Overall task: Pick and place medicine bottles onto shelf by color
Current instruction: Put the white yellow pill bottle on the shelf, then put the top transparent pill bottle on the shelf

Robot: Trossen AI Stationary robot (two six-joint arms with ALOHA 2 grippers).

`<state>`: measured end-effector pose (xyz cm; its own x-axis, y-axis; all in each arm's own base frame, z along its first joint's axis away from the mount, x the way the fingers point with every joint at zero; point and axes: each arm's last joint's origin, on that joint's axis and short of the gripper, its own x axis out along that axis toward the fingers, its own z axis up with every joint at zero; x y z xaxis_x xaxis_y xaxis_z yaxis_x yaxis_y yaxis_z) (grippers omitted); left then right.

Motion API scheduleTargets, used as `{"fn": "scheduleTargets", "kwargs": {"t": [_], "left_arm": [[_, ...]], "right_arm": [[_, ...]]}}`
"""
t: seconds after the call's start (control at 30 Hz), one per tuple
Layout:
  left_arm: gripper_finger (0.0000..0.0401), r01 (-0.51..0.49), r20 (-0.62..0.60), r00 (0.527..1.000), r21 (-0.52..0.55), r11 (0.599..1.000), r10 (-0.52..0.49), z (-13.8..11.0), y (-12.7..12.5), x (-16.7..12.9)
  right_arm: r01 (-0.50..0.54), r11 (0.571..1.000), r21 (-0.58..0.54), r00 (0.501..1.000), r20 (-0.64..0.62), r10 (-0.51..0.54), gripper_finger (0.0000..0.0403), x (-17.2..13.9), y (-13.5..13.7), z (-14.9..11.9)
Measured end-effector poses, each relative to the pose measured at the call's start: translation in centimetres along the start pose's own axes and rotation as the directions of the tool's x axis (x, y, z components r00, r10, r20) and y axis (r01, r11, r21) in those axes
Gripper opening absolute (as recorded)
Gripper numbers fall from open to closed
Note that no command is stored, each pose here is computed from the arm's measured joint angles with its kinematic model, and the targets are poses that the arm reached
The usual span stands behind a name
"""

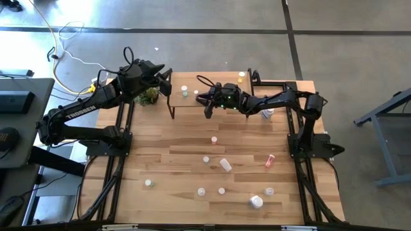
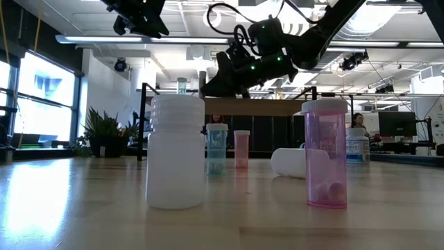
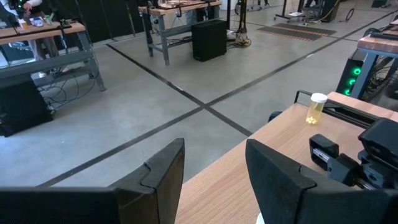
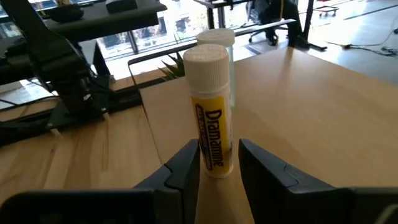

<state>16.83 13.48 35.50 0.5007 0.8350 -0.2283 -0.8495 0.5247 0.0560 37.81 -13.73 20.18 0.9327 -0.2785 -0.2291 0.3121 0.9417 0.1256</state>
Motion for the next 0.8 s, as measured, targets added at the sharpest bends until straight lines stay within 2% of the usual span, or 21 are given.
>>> {"fn": "scheduleTargets", "kwargs": {"t": [0.37,0.8], "left_arm": [[0.0161,0.000,0.000,1.000,0.000,1.000,0.000,0.0,0.0,0.0],[0.0161,0.000,0.000,1.000,0.000,1.000,0.000,0.0,0.0,0.0]], "right_arm": [[0.038,0.999,-0.009,0.999,-0.033,-0.039,0.0103,-0.8,0.0,0.8],[0.013,1.000,0.028,0.995,-0.097,-0.010,0.0103,-1.1,0.1,0.4]]}}
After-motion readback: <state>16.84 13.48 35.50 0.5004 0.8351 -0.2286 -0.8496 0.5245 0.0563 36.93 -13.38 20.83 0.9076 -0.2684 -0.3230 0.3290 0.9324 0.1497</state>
